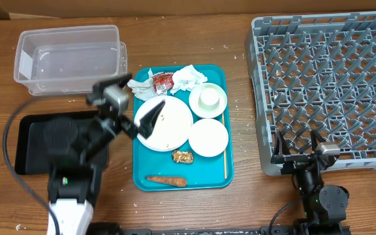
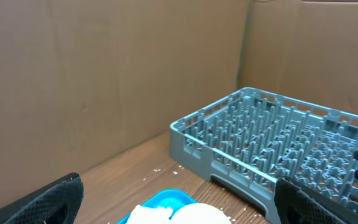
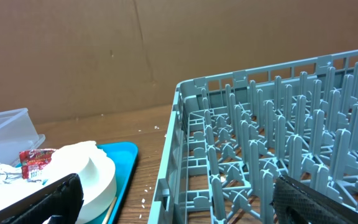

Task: Sort waste into correct bins and load items into the dishwasher
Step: 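Reach the left gripper to the red wrapper and tissue on the tray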

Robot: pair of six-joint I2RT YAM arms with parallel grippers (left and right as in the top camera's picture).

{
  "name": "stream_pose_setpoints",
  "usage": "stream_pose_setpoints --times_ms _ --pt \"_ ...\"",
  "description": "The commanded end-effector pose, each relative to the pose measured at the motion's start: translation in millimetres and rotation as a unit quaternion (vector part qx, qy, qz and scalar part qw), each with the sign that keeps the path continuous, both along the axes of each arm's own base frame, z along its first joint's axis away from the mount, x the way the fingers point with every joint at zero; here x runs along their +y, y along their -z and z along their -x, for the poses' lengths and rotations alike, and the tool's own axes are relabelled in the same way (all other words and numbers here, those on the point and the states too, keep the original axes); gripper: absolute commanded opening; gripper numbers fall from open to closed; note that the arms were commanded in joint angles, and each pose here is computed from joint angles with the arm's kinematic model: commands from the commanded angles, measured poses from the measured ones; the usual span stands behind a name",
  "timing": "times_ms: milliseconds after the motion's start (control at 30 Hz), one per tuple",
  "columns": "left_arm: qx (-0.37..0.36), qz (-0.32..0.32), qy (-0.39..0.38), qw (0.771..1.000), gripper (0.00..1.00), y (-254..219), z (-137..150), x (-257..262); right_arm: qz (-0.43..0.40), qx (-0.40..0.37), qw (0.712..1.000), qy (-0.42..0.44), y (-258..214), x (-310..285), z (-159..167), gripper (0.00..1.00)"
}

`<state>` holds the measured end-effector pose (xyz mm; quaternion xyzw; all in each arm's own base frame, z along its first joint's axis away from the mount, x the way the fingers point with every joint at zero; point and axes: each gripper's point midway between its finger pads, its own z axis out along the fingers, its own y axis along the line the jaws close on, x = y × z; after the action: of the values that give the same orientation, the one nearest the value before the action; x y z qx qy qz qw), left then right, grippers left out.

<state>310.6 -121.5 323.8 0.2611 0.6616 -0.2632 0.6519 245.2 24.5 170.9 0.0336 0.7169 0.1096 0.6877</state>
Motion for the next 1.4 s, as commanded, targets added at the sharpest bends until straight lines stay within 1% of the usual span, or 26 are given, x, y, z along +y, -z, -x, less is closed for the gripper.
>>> stream_pose_setpoints --times_ms 0,100,200,300,367,467,533,733,833,967,1067,1167,1367 --pt "0.002 0.009 0.097 0.995 1.0 -19 -3 -21 0.002 -0.003 1.0 0.001 1 0 0 1.0" --pt "0.029 0.016 0.13 0.991 1.0 -17 -9 -28 0.002 -0.003 1.0 0.001 1 0 0 1.0" --pt "0.109 0.028 0.131 0.985 1.0 -6 -23 -28 0.002 -0.003 1.0 0.001 1 0 0 1.0" --pt "0.19 0.02 0.127 0.973 1.0 8 -32 -28 0.002 -0.003 1.0 0.001 1 0 0 1.0" --pt "0.25 0.003 0.096 0.963 1.0 19 -42 -23 0.002 -0.003 1.0 0.001 1 0 0 1.0" --pt "0.314 -0.05 0.026 0.948 1.0 35 -56 -11 0.002 -0.003 1.0 0.001 1 0 0 1.0" --pt "0.324 -0.072 -0.008 0.943 1.0 35 -66 -7 0.002 -0.003 1.0 0.001 1 0 0 1.0" --pt "0.294 -0.076 -0.01 0.953 1.0 23 -78 -13 0.002 -0.003 1.0 0.001 1 0 0 1.0" --pt "0.301 -0.1 -0.05 0.947 1.0 32 -81 -6 0.002 -0.003 1.0 0.001 1 0 0 1.0" --pt "0.313 -0.165 -0.133 0.926 1.0 50 -83 8 0.002 -0.003 1.0 0.001 1 0 0 1.0" --pt "0.32 -0.22 -0.186 0.902 1.0 59 -84 15 0.002 -0.003 1.0 0.001 1 0 0 1.0" --pt "0.344 -0.259 -0.199 0.88 1.0 69 -86 14 0.002 -0.003 1.0 0.001 1 0 0 1.0" --pt "0.415 -0.304 -0.182 0.838 1.0 101 -95 13 0.002 -0.003 1.0 0.001 1 0 0 1.0"
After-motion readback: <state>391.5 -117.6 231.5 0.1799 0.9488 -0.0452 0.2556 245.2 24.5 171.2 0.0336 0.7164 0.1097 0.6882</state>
